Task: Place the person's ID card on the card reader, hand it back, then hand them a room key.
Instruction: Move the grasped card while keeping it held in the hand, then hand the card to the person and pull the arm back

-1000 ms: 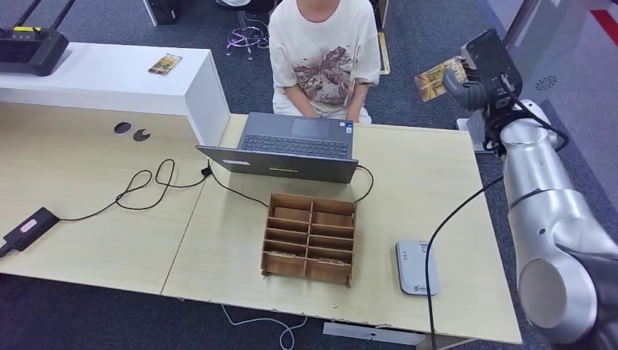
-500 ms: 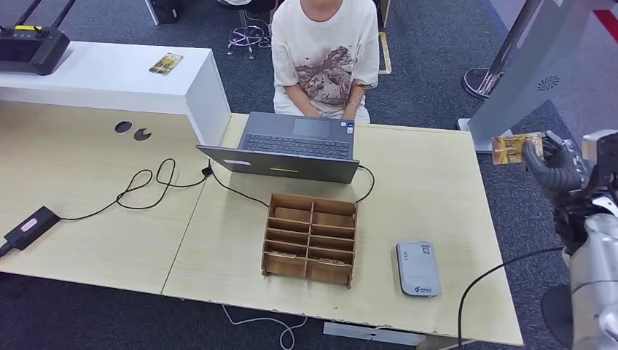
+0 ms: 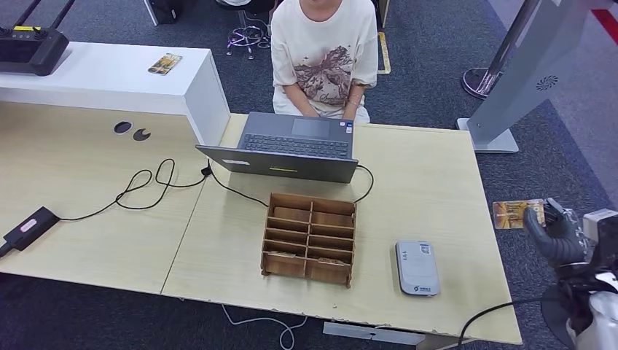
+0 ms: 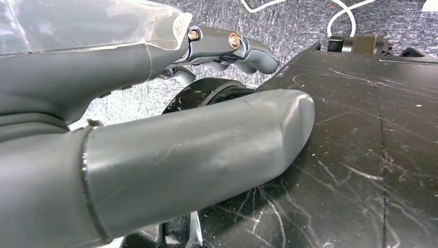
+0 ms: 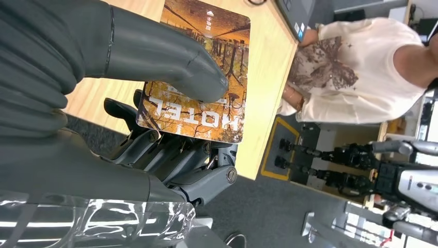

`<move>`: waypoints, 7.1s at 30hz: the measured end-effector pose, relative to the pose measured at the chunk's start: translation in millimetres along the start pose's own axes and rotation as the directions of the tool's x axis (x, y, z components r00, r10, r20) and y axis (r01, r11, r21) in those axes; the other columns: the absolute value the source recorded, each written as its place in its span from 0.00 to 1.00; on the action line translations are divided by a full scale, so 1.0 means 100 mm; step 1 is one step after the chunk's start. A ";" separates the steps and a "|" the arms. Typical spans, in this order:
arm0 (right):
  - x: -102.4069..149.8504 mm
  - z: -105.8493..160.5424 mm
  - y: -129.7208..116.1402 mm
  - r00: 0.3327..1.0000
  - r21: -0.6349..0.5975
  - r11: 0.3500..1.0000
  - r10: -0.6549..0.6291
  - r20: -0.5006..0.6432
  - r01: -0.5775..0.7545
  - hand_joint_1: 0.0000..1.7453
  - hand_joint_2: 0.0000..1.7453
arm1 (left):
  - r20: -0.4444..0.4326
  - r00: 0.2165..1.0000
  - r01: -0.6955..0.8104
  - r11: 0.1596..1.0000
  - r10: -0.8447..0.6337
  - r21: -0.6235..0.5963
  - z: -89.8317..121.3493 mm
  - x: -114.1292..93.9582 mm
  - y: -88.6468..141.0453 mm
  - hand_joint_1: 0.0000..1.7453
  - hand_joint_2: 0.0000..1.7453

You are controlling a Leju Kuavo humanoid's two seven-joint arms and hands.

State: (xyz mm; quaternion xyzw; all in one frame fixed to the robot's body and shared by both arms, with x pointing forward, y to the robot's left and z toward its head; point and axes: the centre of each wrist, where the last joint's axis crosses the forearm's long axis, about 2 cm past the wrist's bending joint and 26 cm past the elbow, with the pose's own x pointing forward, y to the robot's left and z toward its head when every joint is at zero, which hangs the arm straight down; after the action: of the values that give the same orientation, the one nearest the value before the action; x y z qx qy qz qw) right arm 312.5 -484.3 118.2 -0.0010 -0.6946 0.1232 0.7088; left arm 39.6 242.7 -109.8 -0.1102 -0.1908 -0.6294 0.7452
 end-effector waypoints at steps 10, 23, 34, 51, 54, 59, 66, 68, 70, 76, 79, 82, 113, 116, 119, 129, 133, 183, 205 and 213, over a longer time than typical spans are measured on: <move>-0.02 0.04 0.33 0.993 0.151 0.983 0.114 -0.031 -0.109 1.00 1.00 | 0.001 1.000 -0.003 1.000 0.003 -0.012 0.00 0.00 0.00 0.00 0.00; -0.16 0.23 0.62 0.971 0.237 0.953 0.217 -0.102 -0.188 1.00 1.00 | 0.001 1.000 0.000 1.000 0.000 -0.018 0.00 0.00 0.00 0.00 0.00; -0.16 0.23 0.73 0.958 0.248 0.941 0.263 -0.110 -0.230 1.00 1.00 | 0.000 1.000 0.004 1.000 -0.004 -0.021 0.00 0.01 0.00 0.00 0.00; -0.09 0.03 1.10 0.945 0.273 0.918 0.319 -0.075 -0.289 1.00 1.00 | 0.000 1.000 0.012 0.999 -0.012 -0.052 0.00 0.00 0.01 0.00 0.00; -0.13 0.03 1.16 0.937 0.273 0.914 0.336 -0.091 -0.301 1.00 1.00 | -0.001 1.000 0.013 0.999 -0.013 -0.047 0.00 0.00 0.01 0.00 0.00; -0.19 0.03 1.26 0.933 0.278 0.911 0.343 -0.106 -0.303 1.00 1.00 | -0.001 1.000 0.015 0.999 -0.015 -0.042 0.00 0.00 0.01 0.00 0.00; -0.23 0.00 1.27 0.930 0.278 0.912 0.345 -0.124 -0.301 1.00 1.00 | -0.003 1.000 0.016 0.999 -0.016 -0.039 0.00 0.00 0.01 0.00 0.00; -0.25 0.00 1.27 0.930 0.279 0.913 0.344 -0.131 -0.298 1.00 1.00 | -0.003 1.000 0.016 0.999 -0.016 -0.038 0.00 0.00 0.01 0.00 0.00; -0.27 0.00 1.28 0.929 0.278 0.913 0.345 -0.137 -0.298 1.00 1.00 | -0.003 1.000 0.016 0.999 -0.016 -0.037 0.00 0.00 0.01 0.00 0.00; -0.32 -0.01 1.30 0.922 0.268 0.913 0.356 -0.155 -0.307 1.00 1.00 | -0.004 1.000 0.017 0.999 -0.017 -0.035 0.00 0.00 0.01 0.00 0.00; -0.35 0.00 1.31 0.918 0.262 0.913 0.362 -0.164 -0.313 1.00 1.00 | -0.005 1.000 0.017 0.999 -0.017 -0.035 0.00 0.00 0.00 0.00 0.00; -0.37 0.01 1.31 0.915 0.257 0.914 0.364 -0.172 -0.314 1.00 1.00 | -0.005 1.000 0.017 0.999 -0.017 -0.035 0.00 0.00 0.00 0.00 0.00; -0.45 -0.04 1.33 0.826 0.241 0.855 0.511 -0.237 -0.459 1.00 1.00 | -0.010 1.000 0.020 0.999 -0.020 -0.028 0.00 0.00 0.00 0.00 0.00; -0.45 -0.04 1.33 0.816 0.238 0.847 0.526 -0.240 -0.475 1.00 1.00 | -0.010 1.000 0.020 0.999 -0.020 -0.028 0.00 0.00 0.00 0.00 0.00; -0.45 -0.04 1.33 0.814 0.238 0.845 0.529 -0.240 -0.479 1.00 1.00 | -0.010 1.000 0.020 0.999 -0.020 -0.028 0.00 0.00 0.00 0.00 0.00; -0.45 -0.05 1.34 0.782 0.236 0.818 0.572 -0.245 -0.524 1.00 1.00 | -0.010 1.000 0.023 0.999 -0.024 -0.029 0.00 0.00 -0.01 0.00 0.00; -0.44 -0.04 1.35 0.769 0.237 0.806 0.590 -0.245 -0.543 1.00 1.00 | -0.010 1.000 0.027 0.999 -0.028 -0.031 0.00 0.00 -0.01 0.00 0.00; 1.04 -0.76 0.90 0.514 -0.325 0.543 0.839 0.178 -0.774 1.00 1.00 | 0.025 1.000 0.015 1.000 -0.014 -0.027 0.00 -0.01 0.00 0.00 0.00; 2.45 -1.78 1.04 0.166 -0.446 0.222 0.973 0.162 -0.867 1.00 1.00 | 0.048 0.998 0.052 0.998 -0.050 -0.047 0.01 -0.03 0.07 0.00 0.00; 2.68 -2.07 1.16 0.171 -0.326 0.205 0.977 0.131 -0.923 1.00 1.00 | 0.050 0.997 0.064 0.996 -0.062 -0.059 0.01 -0.03 0.10 0.00 0.00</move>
State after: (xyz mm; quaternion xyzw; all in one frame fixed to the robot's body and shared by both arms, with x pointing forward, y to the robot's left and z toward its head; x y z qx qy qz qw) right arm 497.8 -289.8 354.7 -0.4761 -0.6489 0.4770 0.3532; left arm 48.5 247.9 -109.2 -0.1416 -0.1929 -0.6553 0.7165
